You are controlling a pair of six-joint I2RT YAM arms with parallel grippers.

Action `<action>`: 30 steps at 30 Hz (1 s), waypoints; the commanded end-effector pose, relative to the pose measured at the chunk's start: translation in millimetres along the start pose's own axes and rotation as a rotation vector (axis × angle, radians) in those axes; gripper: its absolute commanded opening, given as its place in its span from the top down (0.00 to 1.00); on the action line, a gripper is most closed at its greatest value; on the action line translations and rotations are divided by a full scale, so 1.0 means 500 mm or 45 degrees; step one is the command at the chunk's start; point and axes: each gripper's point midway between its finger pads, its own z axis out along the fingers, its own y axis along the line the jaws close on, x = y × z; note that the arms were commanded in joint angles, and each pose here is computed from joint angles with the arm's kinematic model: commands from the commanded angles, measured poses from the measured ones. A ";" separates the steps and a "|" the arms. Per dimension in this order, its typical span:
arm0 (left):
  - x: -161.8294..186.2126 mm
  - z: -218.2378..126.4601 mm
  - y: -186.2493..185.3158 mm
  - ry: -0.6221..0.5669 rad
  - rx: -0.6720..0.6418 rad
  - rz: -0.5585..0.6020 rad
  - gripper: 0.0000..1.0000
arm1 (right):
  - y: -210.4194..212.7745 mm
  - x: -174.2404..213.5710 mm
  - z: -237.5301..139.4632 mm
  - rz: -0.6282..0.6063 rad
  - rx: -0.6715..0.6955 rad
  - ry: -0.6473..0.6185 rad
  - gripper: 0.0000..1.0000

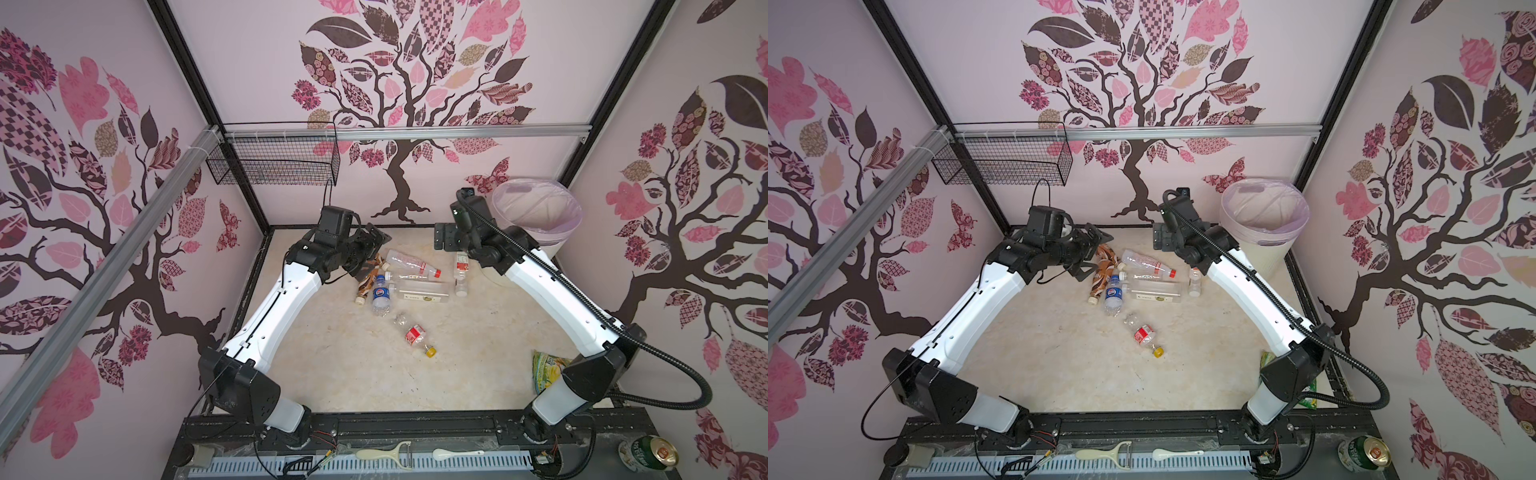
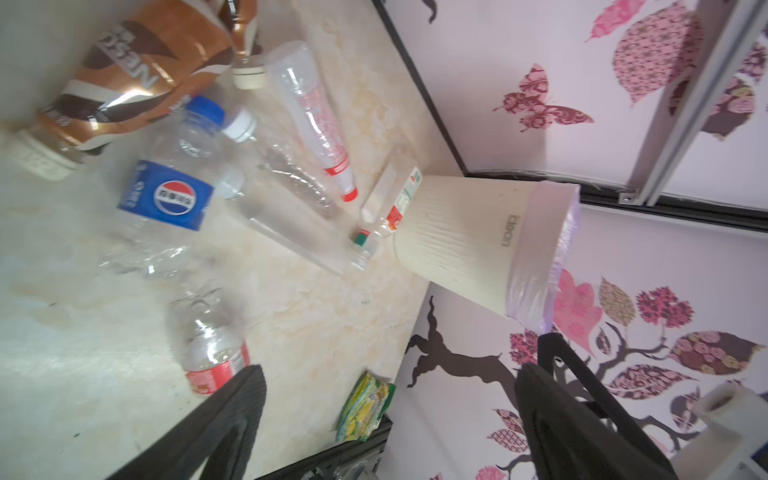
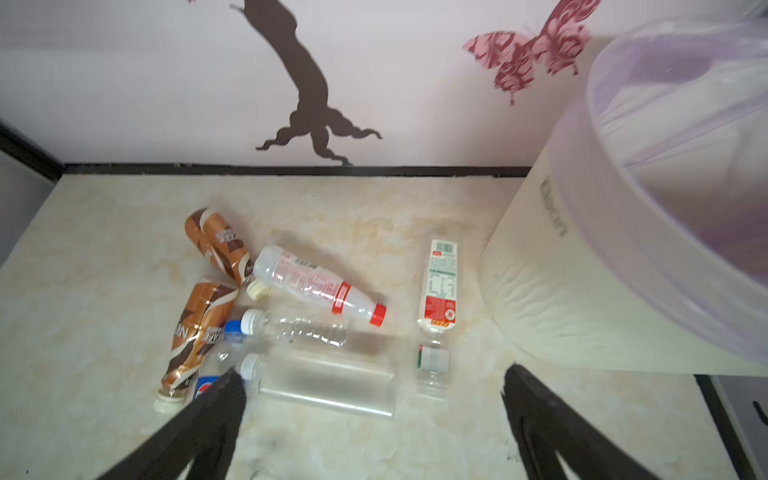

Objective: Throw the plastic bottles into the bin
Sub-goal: 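Move both grippers back over the bottle pile, then lower left gripper onto the red-labelled yellow-capped bottle and close it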

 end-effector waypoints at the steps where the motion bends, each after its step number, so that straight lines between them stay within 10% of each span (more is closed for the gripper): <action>1: 0.030 0.015 0.098 0.049 -0.166 -0.031 0.02 | 0.018 0.024 -0.016 0.078 -0.066 0.021 0.01; 12: 0.167 0.106 0.206 0.274 -0.345 -0.124 0.02 | -0.016 0.164 0.002 0.035 -0.050 0.171 0.01; 30: 0.248 0.249 0.282 0.452 -0.592 0.196 0.02 | -0.106 0.267 -0.077 0.017 -0.031 0.193 0.00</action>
